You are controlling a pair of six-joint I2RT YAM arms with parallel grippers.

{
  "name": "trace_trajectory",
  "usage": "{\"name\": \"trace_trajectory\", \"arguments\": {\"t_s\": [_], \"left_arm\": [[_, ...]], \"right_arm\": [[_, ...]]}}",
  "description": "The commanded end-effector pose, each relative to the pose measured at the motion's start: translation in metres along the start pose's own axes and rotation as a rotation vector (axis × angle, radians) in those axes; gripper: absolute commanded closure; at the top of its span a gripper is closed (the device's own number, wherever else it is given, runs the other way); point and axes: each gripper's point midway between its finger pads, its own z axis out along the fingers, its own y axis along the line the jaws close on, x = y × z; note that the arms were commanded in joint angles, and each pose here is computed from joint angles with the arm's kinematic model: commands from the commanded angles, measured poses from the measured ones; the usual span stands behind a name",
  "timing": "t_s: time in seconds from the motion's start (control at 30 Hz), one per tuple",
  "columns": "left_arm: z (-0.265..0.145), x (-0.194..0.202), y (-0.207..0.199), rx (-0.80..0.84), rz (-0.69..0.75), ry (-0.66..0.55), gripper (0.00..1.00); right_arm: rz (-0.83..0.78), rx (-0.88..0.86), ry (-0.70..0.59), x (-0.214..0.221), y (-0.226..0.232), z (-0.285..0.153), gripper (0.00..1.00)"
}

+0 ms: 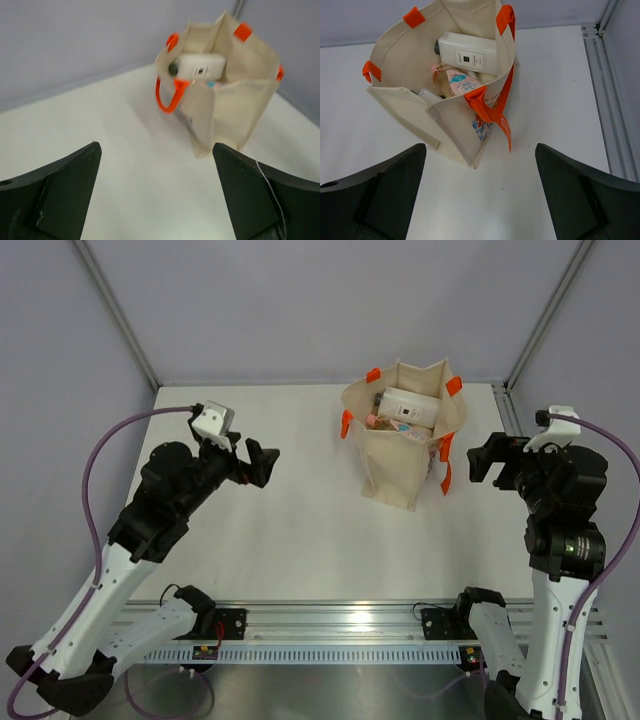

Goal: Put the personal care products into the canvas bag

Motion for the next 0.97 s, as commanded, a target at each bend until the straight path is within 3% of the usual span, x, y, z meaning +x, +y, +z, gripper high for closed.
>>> {"name": "trace_trajectory", "arguments": {"t_s": [0.0, 0.13, 0.33, 0.67, 0.93], "left_arm": [[-0.035, 0.050, 0.029, -0.162, -0.046, 0.120, 0.01], [-0.070, 0.086, 0.045, -0.256, -0.084, 0.148, 0.01], [-0.100, 0.106, 0.050, -0.293, -0.140, 0.134, 0.01], [-0.114, 0.101, 0.042, -0.260, -0.194, 0.116, 0.01], [-0.119, 0.103, 0.038, -0.249, -0.219, 0.130, 0.01]], "right_arm": [[0.019, 0.126, -0.075, -0.011, -0.018, -0.011, 0.01], [0.013, 0.185, -0.090, -0.006, -0.028, -0.018, 0.01], [0.019, 0.231, -0.104, -0.001, -0.034, -0.026, 0.00], [0.027, 0.243, -0.198, -0.016, -0.033, -0.036, 0.01], [0.007, 0.201, -0.190, -0.005, -0.027, -0.034, 0.01]]}}
